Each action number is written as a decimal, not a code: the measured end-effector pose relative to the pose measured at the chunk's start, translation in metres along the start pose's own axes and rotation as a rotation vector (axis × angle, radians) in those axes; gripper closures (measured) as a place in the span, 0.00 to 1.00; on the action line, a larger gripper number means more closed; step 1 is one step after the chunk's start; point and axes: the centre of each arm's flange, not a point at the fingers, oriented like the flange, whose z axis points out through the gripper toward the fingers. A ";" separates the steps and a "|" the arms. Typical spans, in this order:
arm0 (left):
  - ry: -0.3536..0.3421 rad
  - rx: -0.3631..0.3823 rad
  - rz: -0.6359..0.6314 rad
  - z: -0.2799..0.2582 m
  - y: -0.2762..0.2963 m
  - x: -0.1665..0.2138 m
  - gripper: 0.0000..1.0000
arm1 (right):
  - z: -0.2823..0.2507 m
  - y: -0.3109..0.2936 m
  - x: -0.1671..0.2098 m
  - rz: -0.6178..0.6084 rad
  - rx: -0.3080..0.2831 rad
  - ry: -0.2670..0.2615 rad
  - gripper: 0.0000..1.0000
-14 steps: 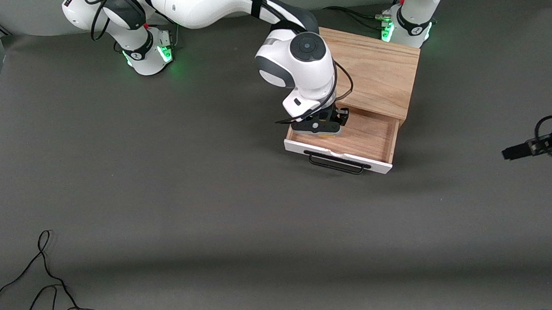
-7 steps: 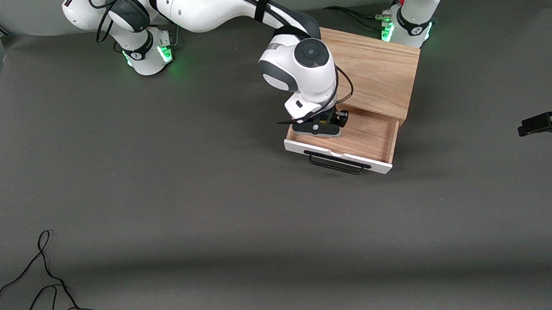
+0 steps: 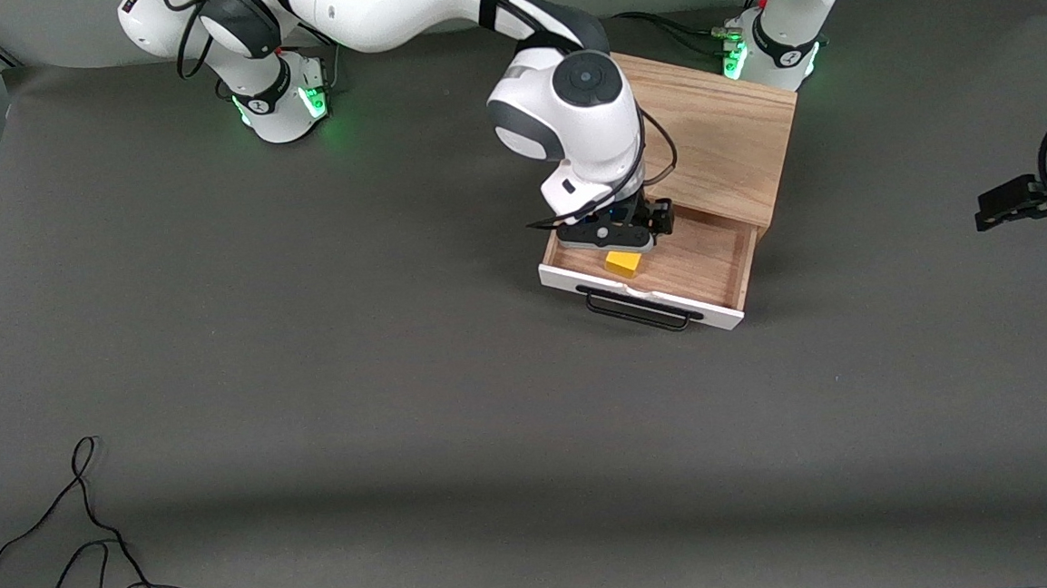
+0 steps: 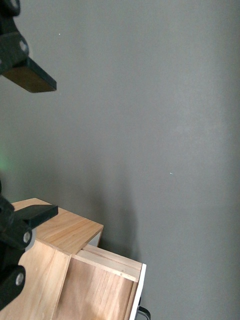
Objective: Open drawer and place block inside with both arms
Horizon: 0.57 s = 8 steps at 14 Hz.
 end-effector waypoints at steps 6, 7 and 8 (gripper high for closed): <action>0.004 -0.004 0.013 0.001 0.012 -0.007 0.00 | -0.123 0.021 0.041 0.044 -0.007 0.050 0.00; 0.003 -0.001 0.020 0.001 0.017 -0.006 0.00 | -0.155 0.038 0.064 0.050 -0.018 0.060 0.00; 0.002 0.006 0.024 0.002 0.022 -0.005 0.00 | -0.186 0.059 0.089 0.044 -0.030 0.070 0.00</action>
